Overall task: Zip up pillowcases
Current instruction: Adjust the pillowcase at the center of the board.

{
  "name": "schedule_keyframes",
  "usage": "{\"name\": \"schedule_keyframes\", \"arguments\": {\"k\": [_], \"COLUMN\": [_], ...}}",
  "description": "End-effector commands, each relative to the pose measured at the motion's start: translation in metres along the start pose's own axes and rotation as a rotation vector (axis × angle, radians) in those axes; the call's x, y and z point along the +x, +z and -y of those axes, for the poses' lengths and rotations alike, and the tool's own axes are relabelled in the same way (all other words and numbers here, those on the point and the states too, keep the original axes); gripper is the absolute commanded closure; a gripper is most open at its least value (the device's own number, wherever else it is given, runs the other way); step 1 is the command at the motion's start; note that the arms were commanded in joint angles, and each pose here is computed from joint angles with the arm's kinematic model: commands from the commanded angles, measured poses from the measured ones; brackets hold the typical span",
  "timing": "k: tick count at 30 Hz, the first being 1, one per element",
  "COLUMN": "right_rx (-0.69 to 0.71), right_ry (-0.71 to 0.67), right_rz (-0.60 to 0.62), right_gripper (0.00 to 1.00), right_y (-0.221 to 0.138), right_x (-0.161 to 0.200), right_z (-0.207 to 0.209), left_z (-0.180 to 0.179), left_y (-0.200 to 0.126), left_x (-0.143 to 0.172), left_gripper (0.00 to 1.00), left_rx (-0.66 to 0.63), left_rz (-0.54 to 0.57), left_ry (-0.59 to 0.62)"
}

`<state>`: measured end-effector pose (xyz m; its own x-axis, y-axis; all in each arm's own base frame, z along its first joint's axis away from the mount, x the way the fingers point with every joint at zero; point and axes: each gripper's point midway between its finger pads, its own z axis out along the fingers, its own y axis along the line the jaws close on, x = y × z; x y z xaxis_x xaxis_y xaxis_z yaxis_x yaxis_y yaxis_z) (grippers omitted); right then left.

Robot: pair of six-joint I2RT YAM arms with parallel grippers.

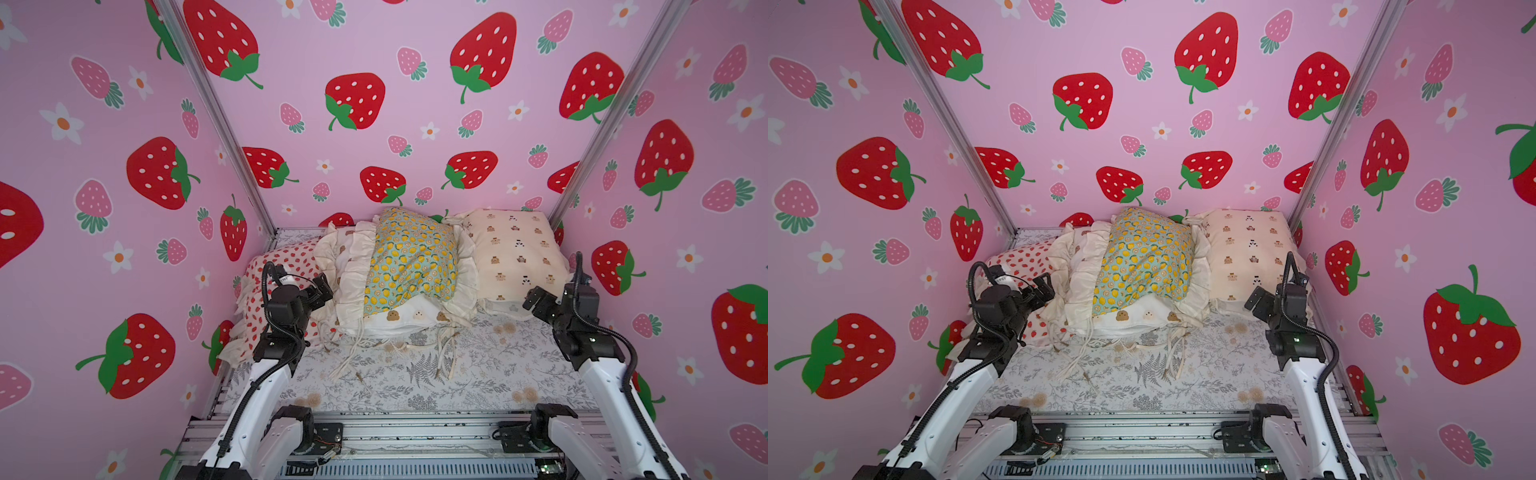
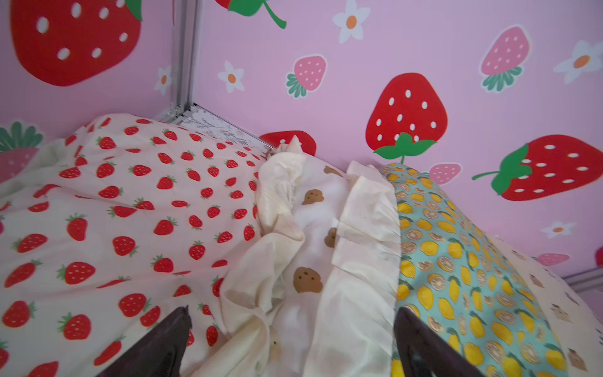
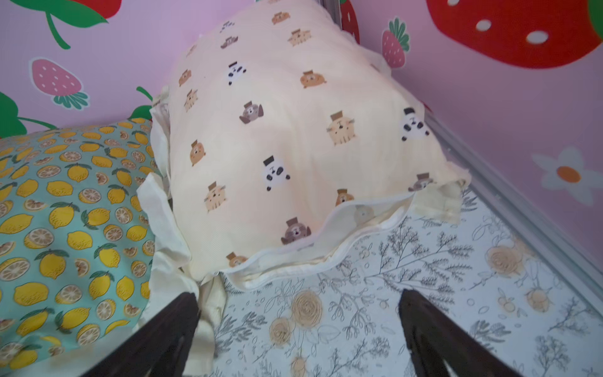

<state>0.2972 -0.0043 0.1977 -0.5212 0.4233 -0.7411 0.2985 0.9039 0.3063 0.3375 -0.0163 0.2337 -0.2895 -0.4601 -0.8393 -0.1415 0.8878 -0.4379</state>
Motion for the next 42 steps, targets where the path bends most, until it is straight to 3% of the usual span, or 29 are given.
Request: {"name": "schedule_keyframes", "arguments": {"k": [1,9,19,23,31,36,42], "right_rx": [-0.022,-0.005,-0.026,-0.036,-0.049,0.005,0.077], "right_ry": [0.098,-0.003,-0.047,-0.047,-0.062,-0.020,-0.063], "right_rz": [-0.207,-0.333,-0.346,-0.325,-0.345,-0.312,-0.308], "right_gripper": [0.00,0.00,0.01,0.00,0.01,0.00,0.01], "right_y": [0.005,0.016,0.004,-0.003,-0.003,0.006,0.033], "right_x": [0.035,0.044,0.052,0.048,0.054,0.048,0.032], "right_z": [-0.005,-0.015,-0.018,-0.019,-0.019,-0.007,-0.006], "left_z": [0.049,0.179,0.318,0.341,0.355,0.372,0.342], "left_y": [-0.014,-0.045,-0.014,0.011,0.067,0.091,0.142], "left_x": [0.020,0.084,0.203,0.242,0.305,0.315,0.290], "left_gripper": [0.01,0.01,0.11,0.14,0.17,0.22,0.34], "left_rx": [0.145,0.408,0.593,0.575,0.487,0.503,0.328], "left_rz": [-0.131,-0.309,-0.585,-0.647,-0.708,-0.658,-0.569], "left_ry": [-0.012,0.147,0.317,0.375,0.494,0.485,0.494]}}
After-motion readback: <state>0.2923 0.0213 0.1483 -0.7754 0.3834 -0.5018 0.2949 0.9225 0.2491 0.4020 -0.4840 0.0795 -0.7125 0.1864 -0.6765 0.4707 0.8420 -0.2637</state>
